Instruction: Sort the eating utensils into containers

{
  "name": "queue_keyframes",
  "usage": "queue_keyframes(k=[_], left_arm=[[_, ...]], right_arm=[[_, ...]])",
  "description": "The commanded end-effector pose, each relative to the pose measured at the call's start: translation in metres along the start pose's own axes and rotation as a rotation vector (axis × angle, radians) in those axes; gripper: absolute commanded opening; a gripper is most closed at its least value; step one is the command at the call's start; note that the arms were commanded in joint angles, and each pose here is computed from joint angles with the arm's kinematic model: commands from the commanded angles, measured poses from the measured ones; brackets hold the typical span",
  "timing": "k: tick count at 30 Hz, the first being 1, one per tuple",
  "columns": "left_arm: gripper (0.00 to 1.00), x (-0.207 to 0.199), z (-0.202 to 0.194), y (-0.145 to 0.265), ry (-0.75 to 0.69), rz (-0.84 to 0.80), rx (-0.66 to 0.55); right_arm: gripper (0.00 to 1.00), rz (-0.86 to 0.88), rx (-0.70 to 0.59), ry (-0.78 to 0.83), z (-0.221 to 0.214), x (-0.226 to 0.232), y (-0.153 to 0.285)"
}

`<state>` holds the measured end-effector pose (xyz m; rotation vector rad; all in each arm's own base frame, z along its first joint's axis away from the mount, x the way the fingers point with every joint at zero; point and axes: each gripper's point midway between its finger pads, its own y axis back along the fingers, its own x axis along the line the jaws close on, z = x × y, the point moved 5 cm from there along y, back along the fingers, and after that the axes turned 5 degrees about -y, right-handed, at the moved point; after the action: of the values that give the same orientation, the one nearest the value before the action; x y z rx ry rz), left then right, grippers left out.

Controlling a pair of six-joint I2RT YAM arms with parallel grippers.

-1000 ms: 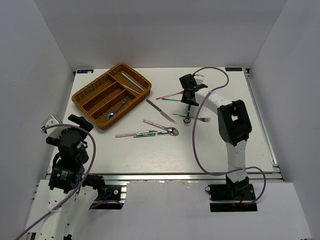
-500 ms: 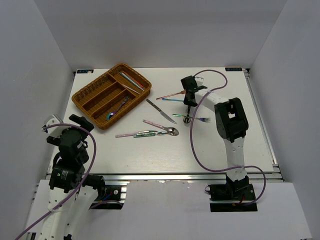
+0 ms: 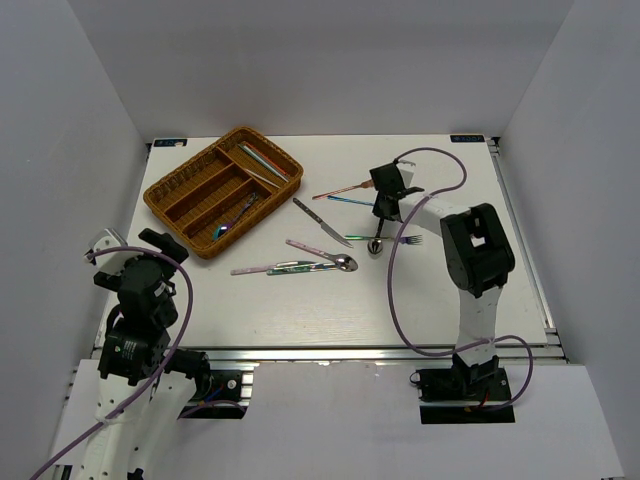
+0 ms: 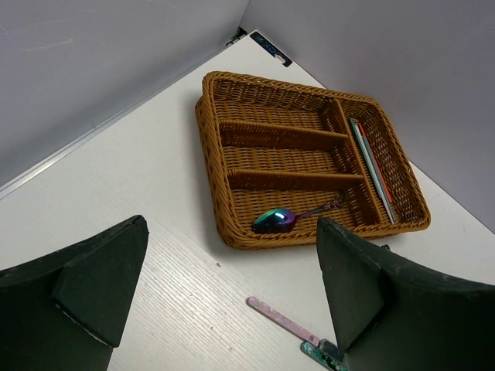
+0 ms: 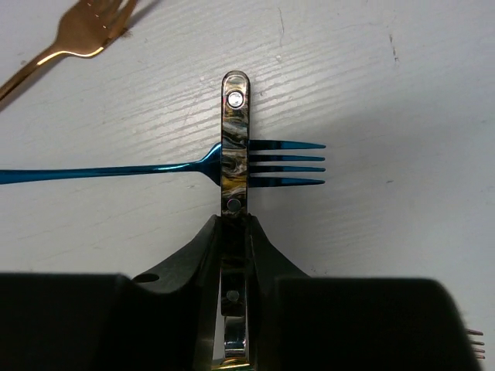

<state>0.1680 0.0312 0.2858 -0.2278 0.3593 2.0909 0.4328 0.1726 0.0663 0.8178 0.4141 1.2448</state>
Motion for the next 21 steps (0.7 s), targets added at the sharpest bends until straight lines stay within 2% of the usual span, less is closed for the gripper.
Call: queue_keyframes(k=[1,7,15,21], left_arm=[[0.98,-0.003,-0.003,-0.003,-0.014,-0.012,0.01],[0.98,-0.004,-0.004,-0.003,-0.018,-0.015,0.014],[0.98,-0.004,-0.003,-0.003,-0.019,-0.014,0.013],[0.98,-0.005,-0.004,-0.004,-0.024,-0.018,0.019]], right_arm=[[0.0,0.104,-0.186,-0.055,0.043,0.015,0.026],[0.0,0.209,-0.365,-0.087,0.074,0.025,0.057],[0.0,0.262,-0.584,-0.02,0.093,0.033,0.074],[0.0,0.357,-0.609,-0.018,0.1,0.053,0.087]])
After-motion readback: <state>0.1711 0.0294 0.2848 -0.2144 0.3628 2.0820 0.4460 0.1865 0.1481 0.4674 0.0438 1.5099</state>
